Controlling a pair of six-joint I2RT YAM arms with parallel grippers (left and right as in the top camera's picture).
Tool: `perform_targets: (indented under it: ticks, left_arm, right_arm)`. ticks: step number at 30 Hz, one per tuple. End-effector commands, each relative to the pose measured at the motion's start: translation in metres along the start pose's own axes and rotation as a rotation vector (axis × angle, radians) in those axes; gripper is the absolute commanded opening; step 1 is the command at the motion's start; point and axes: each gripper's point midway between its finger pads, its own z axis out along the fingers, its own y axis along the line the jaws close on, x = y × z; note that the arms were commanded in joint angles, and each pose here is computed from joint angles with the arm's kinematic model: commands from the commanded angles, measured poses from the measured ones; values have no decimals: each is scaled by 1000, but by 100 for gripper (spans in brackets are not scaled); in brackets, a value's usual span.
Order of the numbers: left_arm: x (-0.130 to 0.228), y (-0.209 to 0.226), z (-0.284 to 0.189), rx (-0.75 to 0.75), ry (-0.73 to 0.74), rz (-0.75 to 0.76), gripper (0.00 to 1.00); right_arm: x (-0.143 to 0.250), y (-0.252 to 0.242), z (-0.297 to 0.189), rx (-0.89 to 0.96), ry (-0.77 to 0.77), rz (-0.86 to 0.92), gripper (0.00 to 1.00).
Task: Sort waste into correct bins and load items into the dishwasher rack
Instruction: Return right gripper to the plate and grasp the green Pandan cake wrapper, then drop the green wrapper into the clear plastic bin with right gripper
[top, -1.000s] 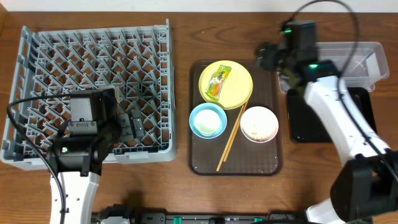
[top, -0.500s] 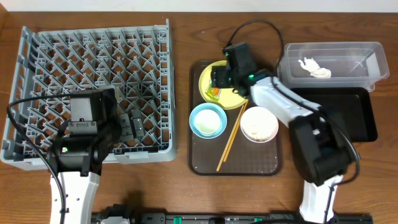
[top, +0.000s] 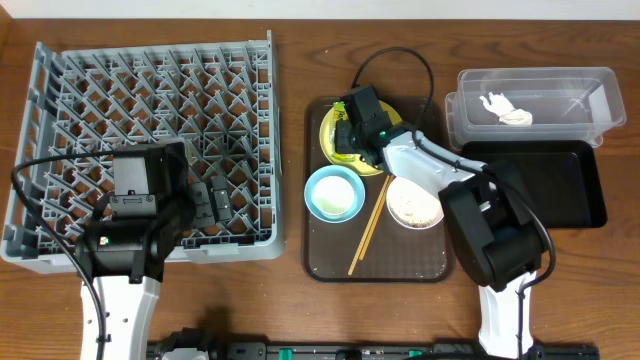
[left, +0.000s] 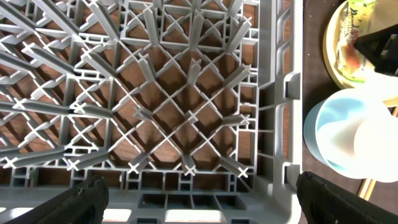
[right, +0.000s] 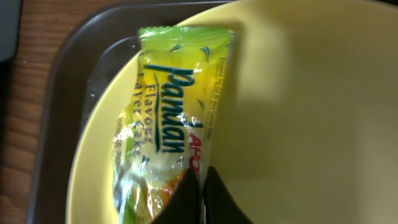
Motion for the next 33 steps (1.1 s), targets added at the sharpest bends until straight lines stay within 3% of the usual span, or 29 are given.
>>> perform_targets:
  ticks: [1,11,16,23,24,25,28,29,31,33]
  left_arm:
    - [-7,-3,-5,7,-20,16,98]
    - [-9,-3,-5,8,-27,17,98]
    - [-9,-3,-5,8,-27,17,98]
    - [-9,-3,-5,8,-27,17,98]
    - [-9,-3,-5,8,-27,17,98]
    - [-9,-3,-5,8,-27,17,98]
    - [-9,-3,-5,8,-27,17,98]
    - [-9,-3,-5,8,-27,17,98]
    - [-9,-3,-5,8,-27,17,98]
    - [-9,-3,-5,8,-27,17,98]
  right_arm:
    - [-41,-15,-35,16,-94,-2,1]
    - [-125,-106,-162,150,-316,107,1]
    - [-111,-197,-192,396,-303,351,1]
    - [-80,-271,-189,504,-223,585,1]
    - [-79,-274,-188,503,-218,592,5]
    - [-79,-276,-186,495,-216,598,17]
    - [-86,-272,-185,450,-232,602,62]
    - [-88,-270,-186,434,-237,587,73]
    - [-95,-262,-188,397,-237,519,82]
    - [-99,-254,-192,360,-236,464,81]
